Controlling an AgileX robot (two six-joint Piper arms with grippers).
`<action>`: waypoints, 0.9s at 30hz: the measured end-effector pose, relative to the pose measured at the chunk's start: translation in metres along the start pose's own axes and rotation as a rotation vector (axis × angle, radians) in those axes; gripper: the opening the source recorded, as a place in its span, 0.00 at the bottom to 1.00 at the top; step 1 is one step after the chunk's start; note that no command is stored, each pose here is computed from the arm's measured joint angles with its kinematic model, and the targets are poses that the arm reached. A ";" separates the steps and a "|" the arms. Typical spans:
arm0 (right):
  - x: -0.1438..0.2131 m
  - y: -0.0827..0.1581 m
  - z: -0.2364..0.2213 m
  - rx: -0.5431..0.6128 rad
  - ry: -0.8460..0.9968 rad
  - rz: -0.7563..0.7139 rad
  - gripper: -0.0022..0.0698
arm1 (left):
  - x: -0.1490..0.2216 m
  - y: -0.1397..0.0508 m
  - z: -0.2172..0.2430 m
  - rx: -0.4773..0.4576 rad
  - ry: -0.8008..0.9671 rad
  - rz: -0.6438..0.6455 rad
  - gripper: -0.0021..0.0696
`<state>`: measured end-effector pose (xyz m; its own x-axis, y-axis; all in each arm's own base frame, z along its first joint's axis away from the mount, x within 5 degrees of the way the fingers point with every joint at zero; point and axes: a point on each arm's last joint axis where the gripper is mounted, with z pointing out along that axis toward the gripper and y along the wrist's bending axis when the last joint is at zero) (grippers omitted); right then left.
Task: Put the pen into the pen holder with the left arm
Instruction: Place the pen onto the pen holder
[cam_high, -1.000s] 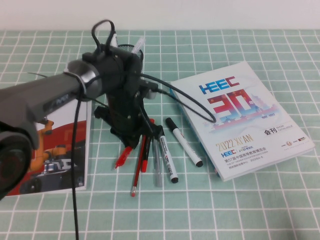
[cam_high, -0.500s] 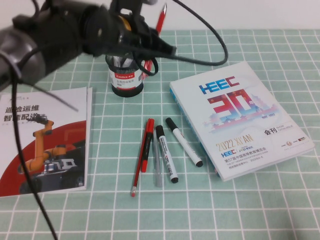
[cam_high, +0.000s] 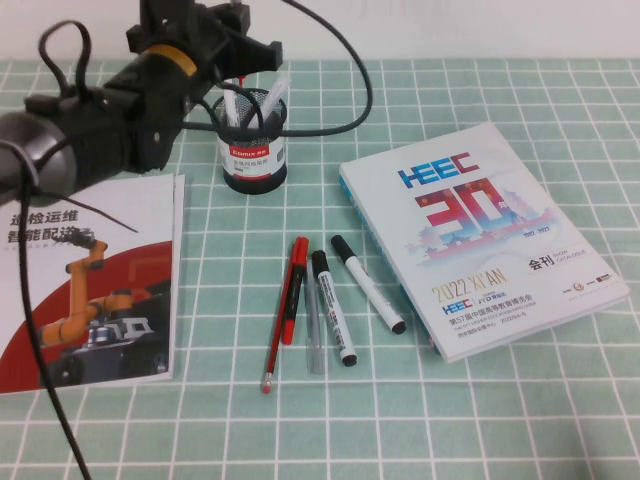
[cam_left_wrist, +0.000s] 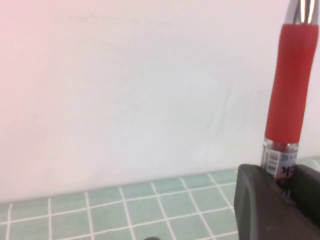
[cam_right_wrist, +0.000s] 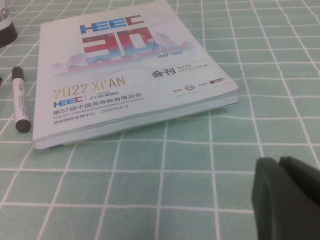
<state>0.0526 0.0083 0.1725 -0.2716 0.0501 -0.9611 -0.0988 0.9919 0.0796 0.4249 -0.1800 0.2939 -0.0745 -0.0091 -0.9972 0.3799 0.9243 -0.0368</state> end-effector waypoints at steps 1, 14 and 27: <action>0.000 0.000 0.000 0.000 0.000 0.000 0.00 | 0.004 0.003 0.003 -0.007 -0.007 -0.004 0.13; 0.000 0.000 0.000 0.000 0.000 0.000 0.00 | 0.050 0.019 0.023 -0.041 0.012 -0.078 0.13; 0.000 0.000 0.000 0.000 0.000 0.000 0.00 | 0.075 0.023 0.031 -0.049 0.055 -0.052 0.13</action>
<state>0.0526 0.0083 0.1725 -0.2716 0.0501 -0.9611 -0.0988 0.9919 0.0796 0.4561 -0.1714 0.2162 -0.1439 -0.0383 -0.9889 0.3282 0.9408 -0.0842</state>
